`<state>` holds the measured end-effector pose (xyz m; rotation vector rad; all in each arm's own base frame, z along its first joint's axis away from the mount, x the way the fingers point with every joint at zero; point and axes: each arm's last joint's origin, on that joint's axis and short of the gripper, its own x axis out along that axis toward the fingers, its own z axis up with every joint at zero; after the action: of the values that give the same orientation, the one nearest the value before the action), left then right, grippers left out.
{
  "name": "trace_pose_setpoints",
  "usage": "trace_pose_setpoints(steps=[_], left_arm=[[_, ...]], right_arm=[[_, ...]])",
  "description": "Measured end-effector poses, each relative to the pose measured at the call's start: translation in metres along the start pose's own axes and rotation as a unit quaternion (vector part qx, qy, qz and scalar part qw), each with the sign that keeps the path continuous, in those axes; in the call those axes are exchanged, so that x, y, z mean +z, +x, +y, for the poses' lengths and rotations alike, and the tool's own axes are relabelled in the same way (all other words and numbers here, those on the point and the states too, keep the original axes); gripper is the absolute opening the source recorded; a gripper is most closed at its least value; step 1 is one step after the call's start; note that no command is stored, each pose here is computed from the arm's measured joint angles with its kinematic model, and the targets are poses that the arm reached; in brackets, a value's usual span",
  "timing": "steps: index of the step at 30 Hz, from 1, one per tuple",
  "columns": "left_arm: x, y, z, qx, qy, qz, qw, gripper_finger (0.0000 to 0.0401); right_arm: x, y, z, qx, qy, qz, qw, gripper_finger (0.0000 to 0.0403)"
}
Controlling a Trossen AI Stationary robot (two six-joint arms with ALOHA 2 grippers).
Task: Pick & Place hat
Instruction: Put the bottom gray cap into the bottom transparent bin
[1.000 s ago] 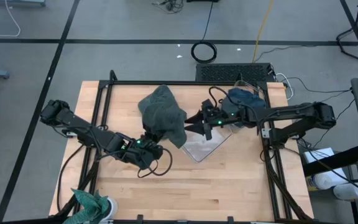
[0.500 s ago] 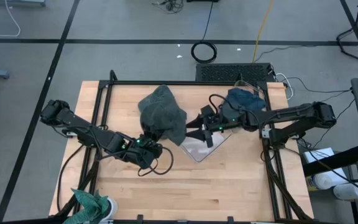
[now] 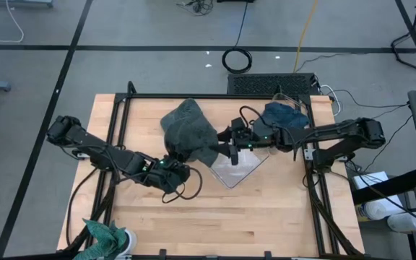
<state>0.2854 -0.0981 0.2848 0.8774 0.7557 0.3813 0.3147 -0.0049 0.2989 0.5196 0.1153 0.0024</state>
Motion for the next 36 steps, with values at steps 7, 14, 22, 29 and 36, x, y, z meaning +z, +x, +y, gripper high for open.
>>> trace_pose_setpoints(steps=[7,14,22,29,36], left_arm=[[-0.002,0.005,0.004,0.004,-0.022,0.008,1.000,0.0021],[0.000,0.011,0.007,-0.028,-0.079,-0.009,0.996,0.0024],[0.008,0.013,0.012,-0.051,-0.219,-0.045,0.973,0.0025],[0.013,0.010,0.015,-0.058,-0.270,-0.064,0.959,0.0026],[0.025,0.009,0.021,-0.051,-0.328,-0.119,0.936,0.0026]], right_arm=[[0.000,0.000,-0.004,-0.003,-0.014,0.009,1.000,0.0110],[-0.002,-0.001,-0.004,0.010,-0.055,0.026,0.998,0.0015],[0.028,-0.022,0.015,0.021,-0.082,0.007,0.996,0.0011],[0.055,-0.045,0.039,0.020,-0.104,0.018,0.994,0.0011],[0.067,-0.061,0.047,-0.029,-0.127,0.010,0.991,0.0011]])
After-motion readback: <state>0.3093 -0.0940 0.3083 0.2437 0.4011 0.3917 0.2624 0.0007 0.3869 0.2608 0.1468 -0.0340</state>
